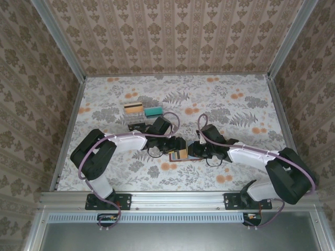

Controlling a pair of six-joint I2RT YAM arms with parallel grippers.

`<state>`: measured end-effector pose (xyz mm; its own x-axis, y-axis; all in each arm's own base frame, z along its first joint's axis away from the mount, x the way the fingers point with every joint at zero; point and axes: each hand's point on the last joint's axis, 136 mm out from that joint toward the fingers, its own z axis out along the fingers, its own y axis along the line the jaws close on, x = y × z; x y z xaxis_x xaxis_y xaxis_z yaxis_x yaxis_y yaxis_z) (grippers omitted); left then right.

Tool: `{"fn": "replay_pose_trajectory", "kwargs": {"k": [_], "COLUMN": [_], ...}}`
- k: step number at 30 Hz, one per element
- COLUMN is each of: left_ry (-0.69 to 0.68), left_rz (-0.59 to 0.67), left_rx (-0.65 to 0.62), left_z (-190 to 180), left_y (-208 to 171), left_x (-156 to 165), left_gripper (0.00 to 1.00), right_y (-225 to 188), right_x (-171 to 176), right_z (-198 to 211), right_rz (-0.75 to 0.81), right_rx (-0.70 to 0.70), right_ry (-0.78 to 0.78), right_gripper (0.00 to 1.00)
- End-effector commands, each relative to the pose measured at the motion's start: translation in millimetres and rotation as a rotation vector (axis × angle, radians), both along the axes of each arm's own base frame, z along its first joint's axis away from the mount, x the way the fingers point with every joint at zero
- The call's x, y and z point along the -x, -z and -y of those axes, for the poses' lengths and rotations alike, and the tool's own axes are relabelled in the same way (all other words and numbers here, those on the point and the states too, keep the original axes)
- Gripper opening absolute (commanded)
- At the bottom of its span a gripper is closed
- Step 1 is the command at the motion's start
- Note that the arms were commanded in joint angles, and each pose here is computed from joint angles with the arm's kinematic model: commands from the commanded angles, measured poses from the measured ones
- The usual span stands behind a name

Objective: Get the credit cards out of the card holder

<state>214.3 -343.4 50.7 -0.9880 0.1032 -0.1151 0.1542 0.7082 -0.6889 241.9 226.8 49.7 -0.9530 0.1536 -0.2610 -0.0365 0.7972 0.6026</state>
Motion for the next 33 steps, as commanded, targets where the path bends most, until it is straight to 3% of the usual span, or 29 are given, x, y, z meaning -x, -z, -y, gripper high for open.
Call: {"fn": "replay_pose_trajectory", "kwargs": {"k": [1, 19, 28, 33], "left_ry": [-0.012, -0.007, -0.007, -0.011], "left_rz": [-0.019, -0.031, -0.034, -0.038], "left_rx": [-0.015, -0.008, -0.014, -0.025], "left_z": [-6.9, -4.4, -5.5, -10.3], "left_y": [5.9, 9.8, 10.1, 12.7], "left_x": [4.0, 4.9, 4.9, 5.7], "left_gripper": [0.63, 0.61, 0.59, 0.59], "right_y": [4.7, 26.2, 23.7, 25.4], "right_x": [-4.8, -12.0, -11.3, -8.5], "right_z": [-7.2, -16.2, -6.5, 11.5], "right_rz": [-0.033, -0.113, -0.115, -0.121], "right_rx": [-0.072, -0.141, -0.150, -0.148], "right_ry": [0.012, 0.012, 0.031, 0.062], "right_gripper": [0.24, 0.22, 0.00, 0.00]}}
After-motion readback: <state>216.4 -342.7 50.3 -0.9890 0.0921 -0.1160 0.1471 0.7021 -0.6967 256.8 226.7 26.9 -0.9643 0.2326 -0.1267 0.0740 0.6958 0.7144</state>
